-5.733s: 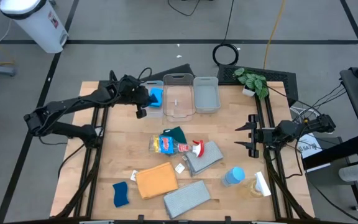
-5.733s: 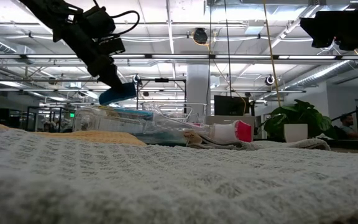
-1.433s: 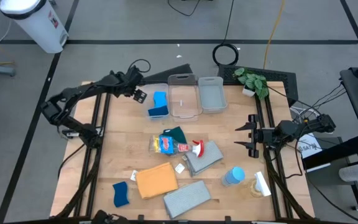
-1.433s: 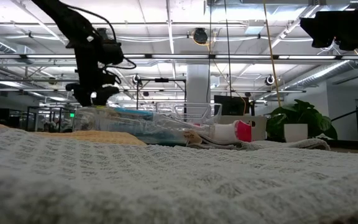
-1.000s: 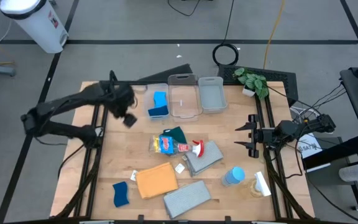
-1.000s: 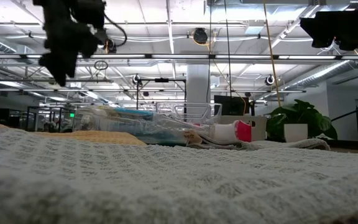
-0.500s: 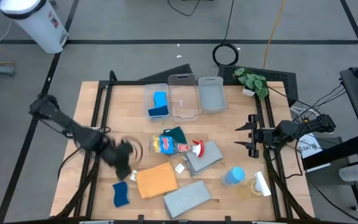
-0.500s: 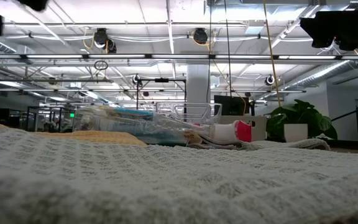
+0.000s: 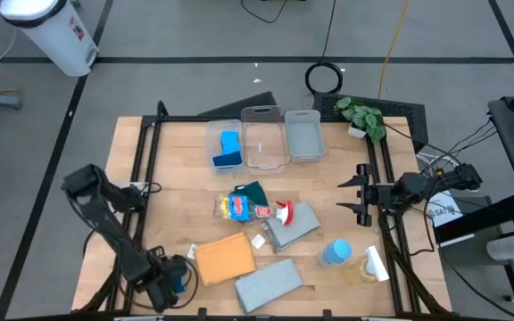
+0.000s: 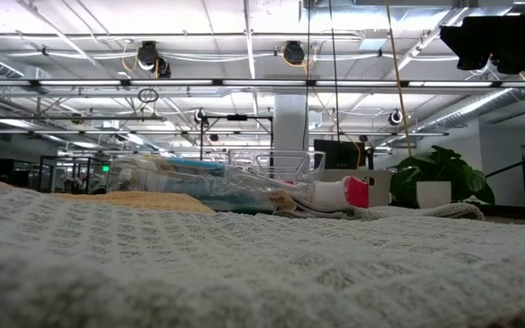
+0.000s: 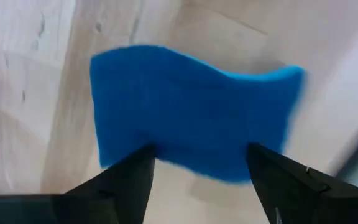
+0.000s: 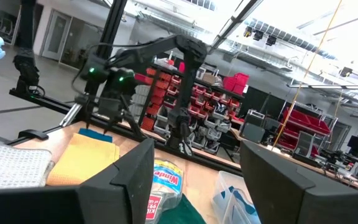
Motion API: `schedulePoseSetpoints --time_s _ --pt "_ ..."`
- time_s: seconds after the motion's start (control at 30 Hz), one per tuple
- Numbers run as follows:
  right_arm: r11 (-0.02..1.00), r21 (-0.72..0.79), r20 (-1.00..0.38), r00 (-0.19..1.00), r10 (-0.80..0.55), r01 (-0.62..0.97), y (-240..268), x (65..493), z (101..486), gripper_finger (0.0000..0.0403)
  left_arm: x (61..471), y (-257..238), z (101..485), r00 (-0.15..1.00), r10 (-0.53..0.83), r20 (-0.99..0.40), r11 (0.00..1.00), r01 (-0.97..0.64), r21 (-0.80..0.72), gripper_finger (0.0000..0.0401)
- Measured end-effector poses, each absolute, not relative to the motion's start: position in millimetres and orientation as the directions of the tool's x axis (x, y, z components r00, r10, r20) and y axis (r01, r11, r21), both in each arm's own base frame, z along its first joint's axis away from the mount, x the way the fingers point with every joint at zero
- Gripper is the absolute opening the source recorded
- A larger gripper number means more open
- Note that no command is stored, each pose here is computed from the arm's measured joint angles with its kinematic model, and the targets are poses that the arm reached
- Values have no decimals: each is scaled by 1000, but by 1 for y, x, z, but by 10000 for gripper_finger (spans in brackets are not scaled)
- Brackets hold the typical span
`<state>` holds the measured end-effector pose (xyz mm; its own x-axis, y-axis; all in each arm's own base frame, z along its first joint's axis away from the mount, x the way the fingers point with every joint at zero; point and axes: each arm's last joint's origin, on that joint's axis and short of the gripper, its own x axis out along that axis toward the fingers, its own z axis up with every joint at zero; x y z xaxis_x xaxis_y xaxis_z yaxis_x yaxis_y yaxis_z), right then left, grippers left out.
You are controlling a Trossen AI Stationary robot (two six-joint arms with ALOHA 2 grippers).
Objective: Pick & Place Kitchen Items
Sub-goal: Put the blue sponge into the white transparent bin
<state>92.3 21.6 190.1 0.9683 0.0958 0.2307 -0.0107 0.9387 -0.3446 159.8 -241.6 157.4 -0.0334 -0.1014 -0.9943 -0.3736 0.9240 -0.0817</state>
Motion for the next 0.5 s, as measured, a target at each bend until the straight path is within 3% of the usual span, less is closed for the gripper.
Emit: schedulePoseSetpoints --time_s 0.2,0.33,0.4,0.5 --pt "939 -345 231 968 96 -11 22 92 190 208 163 -237 142 -99 1 -995 949 -315 33 257" --pt "939 -345 231 968 96 -11 22 92 190 207 156 -210 152 -141 226 -964 909 -326 261 257" --pt "939 -345 231 968 96 -11 22 92 190 206 151 -196 167 -126 320 -939 867 -359 344 257" --pt "939 -345 231 968 96 -11 22 92 190 207 148 -181 191 -76 319 -945 808 -500 313 257"
